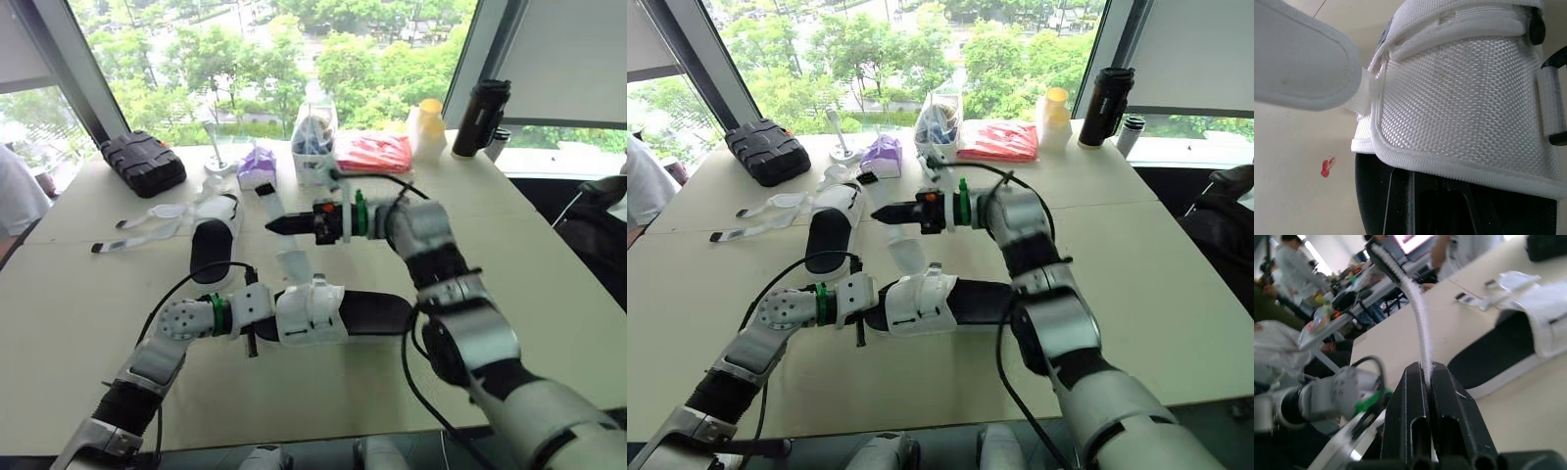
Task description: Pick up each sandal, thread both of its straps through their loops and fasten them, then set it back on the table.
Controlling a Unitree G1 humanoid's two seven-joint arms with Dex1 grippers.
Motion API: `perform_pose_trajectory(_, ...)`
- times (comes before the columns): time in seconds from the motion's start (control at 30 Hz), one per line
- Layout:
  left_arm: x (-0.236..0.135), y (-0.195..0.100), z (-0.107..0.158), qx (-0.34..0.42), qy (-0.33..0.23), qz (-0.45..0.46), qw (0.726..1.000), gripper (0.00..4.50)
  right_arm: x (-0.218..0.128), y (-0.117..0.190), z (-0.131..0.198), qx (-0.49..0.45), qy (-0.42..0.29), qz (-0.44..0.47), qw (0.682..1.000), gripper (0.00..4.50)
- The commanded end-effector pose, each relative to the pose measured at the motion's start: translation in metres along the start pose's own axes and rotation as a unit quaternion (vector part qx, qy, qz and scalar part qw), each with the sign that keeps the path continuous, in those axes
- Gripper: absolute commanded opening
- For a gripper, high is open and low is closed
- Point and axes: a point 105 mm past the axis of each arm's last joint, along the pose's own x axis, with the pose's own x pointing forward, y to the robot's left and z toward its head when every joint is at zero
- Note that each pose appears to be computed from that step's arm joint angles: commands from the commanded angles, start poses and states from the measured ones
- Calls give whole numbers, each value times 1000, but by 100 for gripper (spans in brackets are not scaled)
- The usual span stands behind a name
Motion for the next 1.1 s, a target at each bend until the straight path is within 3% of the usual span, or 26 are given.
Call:
perform_pose_trajectory(0.03,3,-20,-25,-49,42,-31,997,0,-7,36,4,-131,16,37,991,6)
perform_pose_trajectory(0.27,0,-22,-25,-70,35,-32,996,0,-24,75,-29,-310,30,55,949,6)
perform_pose_trajectory(0.5,-3,-23,-28,-80,37,-41,995,0,-10,97,-54,-508,39,106,854,6)
perform_pose_trajectory(0.67,-4,-26,-28,-86,37,-47,995,0,10,103,-64,-596,12,114,795,6)
perform_pose_trajectory(0.8,-4,-33,-30,-95,38,-55,993,0,21,105,-90,-676,8,132,725,6)
perform_pose_trajectory(0.93,-4,-35,-29,-98,39,-56,993,0,22,99,-114,-705,27,154,692,6)
perform_pose_trajectory(1.03,-3,-36,-28,-100,38,-54,993,0,20,96,-126,-709,36,161,686,94)
perform_pose_trajectory(1.1,-1,-36,-28,-101,36,-53,993,0,14,92,-134,-705,48,169,687,190)
